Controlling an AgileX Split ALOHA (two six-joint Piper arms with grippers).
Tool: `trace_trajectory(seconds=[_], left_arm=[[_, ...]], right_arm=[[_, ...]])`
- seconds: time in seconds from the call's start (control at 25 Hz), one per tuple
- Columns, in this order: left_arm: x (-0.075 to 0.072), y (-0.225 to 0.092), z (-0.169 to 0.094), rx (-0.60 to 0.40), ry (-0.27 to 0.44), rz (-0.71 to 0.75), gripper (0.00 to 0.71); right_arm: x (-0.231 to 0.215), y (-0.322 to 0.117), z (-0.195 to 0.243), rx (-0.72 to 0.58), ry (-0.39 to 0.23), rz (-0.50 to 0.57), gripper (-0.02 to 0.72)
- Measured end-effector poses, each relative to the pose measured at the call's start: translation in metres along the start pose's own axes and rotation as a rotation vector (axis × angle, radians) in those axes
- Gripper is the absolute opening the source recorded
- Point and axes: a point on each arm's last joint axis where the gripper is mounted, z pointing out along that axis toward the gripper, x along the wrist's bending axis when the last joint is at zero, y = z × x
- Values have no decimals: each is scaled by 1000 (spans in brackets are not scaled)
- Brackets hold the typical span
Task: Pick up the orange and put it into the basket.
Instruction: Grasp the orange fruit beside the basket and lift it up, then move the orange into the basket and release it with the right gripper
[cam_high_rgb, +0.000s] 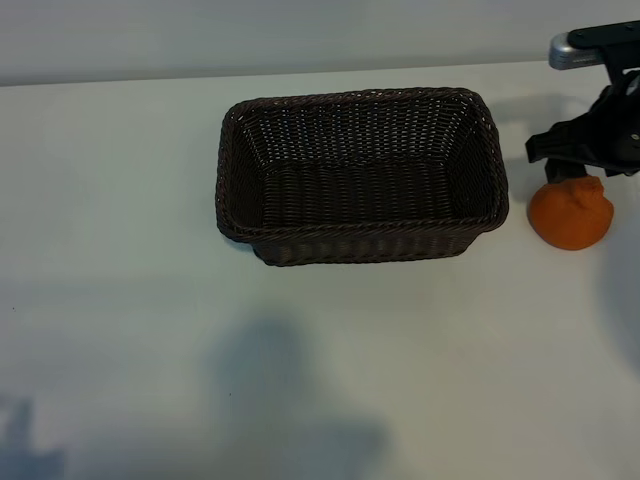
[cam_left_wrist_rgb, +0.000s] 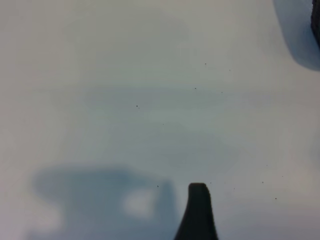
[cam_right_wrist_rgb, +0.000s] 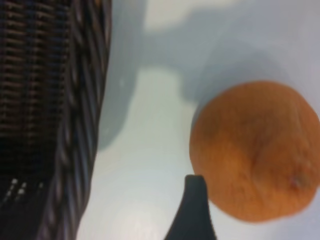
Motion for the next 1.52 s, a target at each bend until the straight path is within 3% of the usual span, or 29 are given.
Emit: trace_trajectory(seconds=[0.56, 0.64, 0.72, 0.8, 0.88, 1.12, 1.52], left_arm=[[0, 0, 0, 0, 0, 0, 592], [0, 0, 0, 0, 0, 0, 592], [0, 0, 0, 0, 0, 0, 592], [0, 0, 0, 0, 0, 0, 592], [0, 0, 0, 0, 0, 0, 592], [0, 0, 0, 0, 0, -1, 592], [0, 0, 0, 0, 0, -1, 592]], right_arm=[[-15, 3, 49, 104, -45, 16, 561], [-15, 2, 53, 116, -47, 30, 496], [-16, 0, 57, 129, -51, 42, 371], [-16, -1, 59, 140, -54, 53, 188], [-16, 1, 58, 137, -55, 57, 102], [-16, 13, 39, 146, -62, 52, 95], [-14, 61, -68, 27, -77, 44, 95]])
